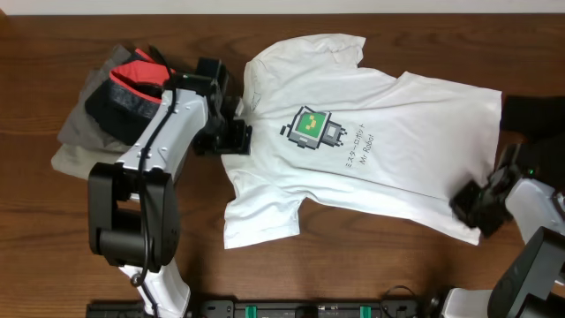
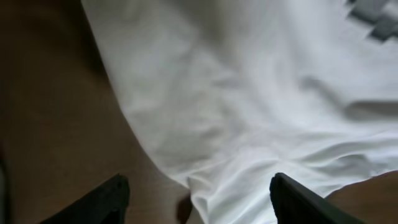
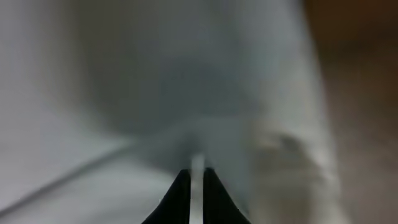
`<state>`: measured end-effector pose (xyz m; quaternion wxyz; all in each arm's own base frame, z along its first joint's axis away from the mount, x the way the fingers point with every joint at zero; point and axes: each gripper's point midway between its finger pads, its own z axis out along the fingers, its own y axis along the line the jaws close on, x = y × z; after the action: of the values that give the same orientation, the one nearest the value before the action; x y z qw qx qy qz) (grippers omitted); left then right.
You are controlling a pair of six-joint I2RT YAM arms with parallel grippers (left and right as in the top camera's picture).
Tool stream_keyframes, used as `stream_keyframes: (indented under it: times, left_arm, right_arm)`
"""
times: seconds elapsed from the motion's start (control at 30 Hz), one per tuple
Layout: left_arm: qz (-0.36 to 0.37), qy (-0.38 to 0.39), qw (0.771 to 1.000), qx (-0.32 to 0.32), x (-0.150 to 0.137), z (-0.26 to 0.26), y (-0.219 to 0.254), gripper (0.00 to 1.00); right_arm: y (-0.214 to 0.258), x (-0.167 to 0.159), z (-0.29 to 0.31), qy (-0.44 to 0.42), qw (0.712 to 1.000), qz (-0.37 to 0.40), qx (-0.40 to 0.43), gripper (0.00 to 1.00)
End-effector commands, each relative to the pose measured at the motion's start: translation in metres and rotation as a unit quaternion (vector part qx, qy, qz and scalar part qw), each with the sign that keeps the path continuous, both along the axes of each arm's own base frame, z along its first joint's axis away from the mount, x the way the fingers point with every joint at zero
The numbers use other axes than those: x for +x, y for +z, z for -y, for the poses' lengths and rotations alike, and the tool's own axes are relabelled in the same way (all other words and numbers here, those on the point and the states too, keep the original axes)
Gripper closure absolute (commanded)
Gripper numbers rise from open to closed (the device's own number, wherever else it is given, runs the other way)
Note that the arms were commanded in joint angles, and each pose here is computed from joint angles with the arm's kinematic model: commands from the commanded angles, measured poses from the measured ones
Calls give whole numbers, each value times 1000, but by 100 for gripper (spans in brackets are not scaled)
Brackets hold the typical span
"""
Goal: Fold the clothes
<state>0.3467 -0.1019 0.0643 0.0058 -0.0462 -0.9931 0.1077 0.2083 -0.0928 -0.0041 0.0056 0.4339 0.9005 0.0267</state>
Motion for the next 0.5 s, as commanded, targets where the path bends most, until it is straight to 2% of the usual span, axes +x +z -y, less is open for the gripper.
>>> stream_keyframes:
  times: [0.0, 0.1, 0.17, 0.23, 0.37, 0.47]
  left_arm:
    - [26, 3, 1000, -10, 11, 2, 19, 25]
    - [34, 3, 999, -11, 15, 2, 22, 23]
    - [41, 3, 999, -13, 19, 3, 24, 20]
    - [47, 3, 999, -14, 22, 4, 25, 17]
    - [57, 2, 998, -16, 26, 5, 25, 14]
    - [73, 1, 997, -32, 34, 11, 28, 11]
  right_arm:
    - [-3, -38, 38, -67, 991, -72, -87, 96]
    - [2, -56, 64, -99, 982, -99, -130, 98]
    - [6, -57, 78, -125, 978, -91, -140, 96]
    - [11, -49, 92, -146, 976, -67, -147, 93]
    - [25, -10, 91, -94, 990, 2, -106, 85]
    - [42, 8, 93, -83, 991, 26, -99, 85]
